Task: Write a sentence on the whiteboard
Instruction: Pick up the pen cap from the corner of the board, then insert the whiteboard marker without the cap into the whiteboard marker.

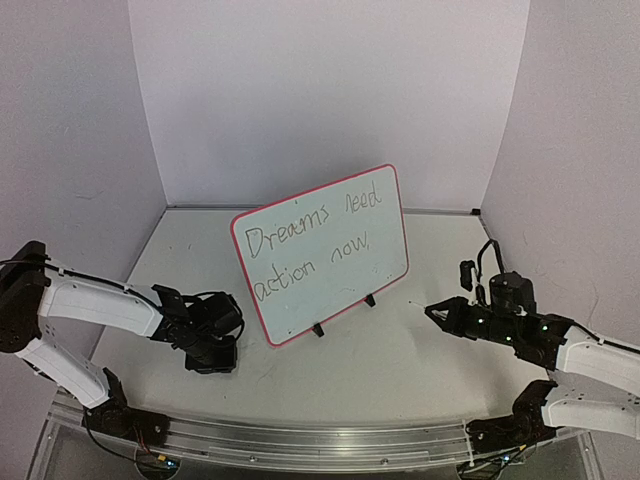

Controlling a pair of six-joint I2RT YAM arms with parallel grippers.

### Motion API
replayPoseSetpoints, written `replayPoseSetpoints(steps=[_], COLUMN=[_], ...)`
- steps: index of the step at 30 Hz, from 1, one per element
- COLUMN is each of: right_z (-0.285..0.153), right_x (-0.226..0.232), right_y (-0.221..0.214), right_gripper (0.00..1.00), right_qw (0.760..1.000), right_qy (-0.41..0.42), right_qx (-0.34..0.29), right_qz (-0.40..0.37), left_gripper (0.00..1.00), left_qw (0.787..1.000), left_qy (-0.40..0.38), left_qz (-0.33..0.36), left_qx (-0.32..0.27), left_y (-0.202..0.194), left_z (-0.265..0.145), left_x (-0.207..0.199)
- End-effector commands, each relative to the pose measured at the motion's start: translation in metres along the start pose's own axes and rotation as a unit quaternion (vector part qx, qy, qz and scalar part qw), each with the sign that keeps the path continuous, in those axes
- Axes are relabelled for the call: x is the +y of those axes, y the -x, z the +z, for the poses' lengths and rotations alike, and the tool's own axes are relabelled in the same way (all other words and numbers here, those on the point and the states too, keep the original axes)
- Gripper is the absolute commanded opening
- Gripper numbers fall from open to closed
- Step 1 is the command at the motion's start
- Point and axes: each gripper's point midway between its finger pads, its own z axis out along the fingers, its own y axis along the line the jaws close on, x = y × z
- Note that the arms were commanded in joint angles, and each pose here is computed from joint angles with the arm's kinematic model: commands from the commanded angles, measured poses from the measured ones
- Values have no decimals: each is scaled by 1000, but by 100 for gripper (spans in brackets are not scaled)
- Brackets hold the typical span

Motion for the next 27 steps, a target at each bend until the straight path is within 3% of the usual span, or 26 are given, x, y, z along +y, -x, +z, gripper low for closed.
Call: replayPoseSetpoints(steps=[1,17,27], right_z=[2,1,-10], right_x=[2,7,24], right_y=[4,3,9], right_gripper=[0,0,0], right_qw=[1000,1000,999], right_qy=[4,14,17], right_qx=[-12,-3,23], right_qz=[3,-1,-33], left_gripper=[20,0,0], left_qw=[1000,998,992], left_qy=[12,38,-11], left_qz=[18,58,117], left_qx=[-12,6,-40], left_y=[6,-1,13], left_z=[-5,-2,-39], left_x=[0,11,1])
